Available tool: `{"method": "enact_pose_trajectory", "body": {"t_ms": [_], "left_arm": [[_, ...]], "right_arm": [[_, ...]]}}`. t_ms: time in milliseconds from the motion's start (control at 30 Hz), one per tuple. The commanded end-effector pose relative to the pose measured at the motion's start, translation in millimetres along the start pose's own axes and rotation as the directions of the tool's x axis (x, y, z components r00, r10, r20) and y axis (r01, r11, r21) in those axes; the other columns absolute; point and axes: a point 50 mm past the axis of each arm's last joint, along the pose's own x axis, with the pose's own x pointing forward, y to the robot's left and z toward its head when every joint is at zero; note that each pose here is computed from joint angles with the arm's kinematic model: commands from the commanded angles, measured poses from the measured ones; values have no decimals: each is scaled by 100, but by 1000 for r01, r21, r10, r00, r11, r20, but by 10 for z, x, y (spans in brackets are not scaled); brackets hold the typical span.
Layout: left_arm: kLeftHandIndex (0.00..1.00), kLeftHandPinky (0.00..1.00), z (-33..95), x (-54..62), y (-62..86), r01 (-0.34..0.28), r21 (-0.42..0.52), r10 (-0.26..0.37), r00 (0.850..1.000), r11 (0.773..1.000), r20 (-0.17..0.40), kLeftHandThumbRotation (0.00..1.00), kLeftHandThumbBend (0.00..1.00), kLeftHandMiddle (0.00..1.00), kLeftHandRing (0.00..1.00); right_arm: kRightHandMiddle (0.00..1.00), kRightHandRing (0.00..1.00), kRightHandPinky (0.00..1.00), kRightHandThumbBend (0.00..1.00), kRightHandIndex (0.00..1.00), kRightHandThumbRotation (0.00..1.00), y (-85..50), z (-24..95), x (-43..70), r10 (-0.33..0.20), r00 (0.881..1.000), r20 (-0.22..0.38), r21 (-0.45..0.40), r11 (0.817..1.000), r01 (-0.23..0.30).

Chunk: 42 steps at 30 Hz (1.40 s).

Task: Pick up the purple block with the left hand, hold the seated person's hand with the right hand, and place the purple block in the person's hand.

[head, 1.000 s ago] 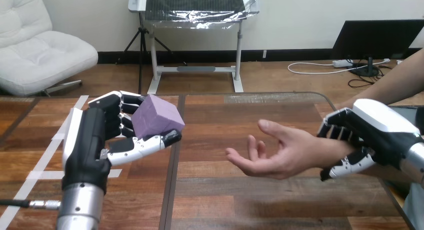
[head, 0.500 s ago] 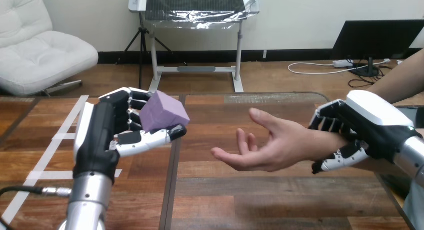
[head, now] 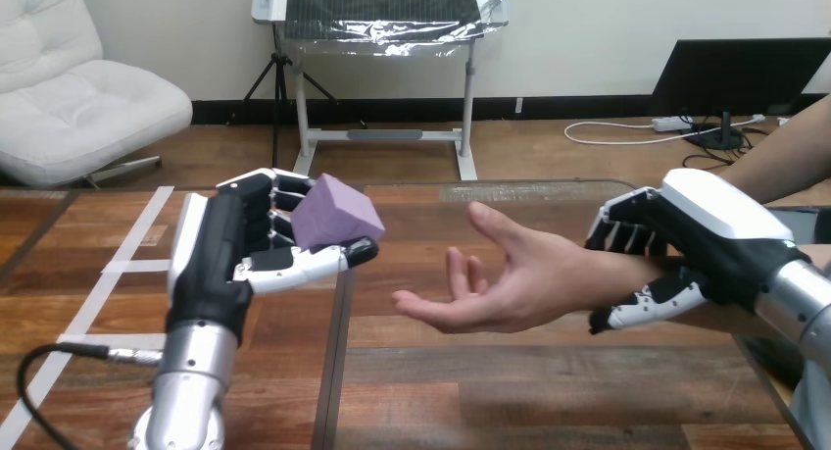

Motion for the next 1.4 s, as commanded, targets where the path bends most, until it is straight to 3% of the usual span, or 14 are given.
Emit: {"method": "enact_pose_trajectory", "body": {"t_ms": [0, 733, 1367], "left_arm": [[43, 27, 237, 210, -120, 36, -7, -34, 993, 999, 113, 0, 65, 39, 34], [44, 28, 259, 359, -474, 85, -27, -83, 993, 996, 78, 0, 68, 41, 35], [44, 25, 264, 350, -818, 209, -24, -207, 977, 978, 44, 0, 68, 38, 32]], "right_arm": [[48, 44, 39, 83, 52, 18, 195, 81, 47, 41, 999, 22, 72, 996, -43], [48, 44, 38, 84, 52, 21, 172, 181, 54, 21, 998, 55, 70, 997, -25], [48, 43, 38, 84, 52, 22, 170, 196, 51, 15, 998, 56, 69, 997, -19]]}}
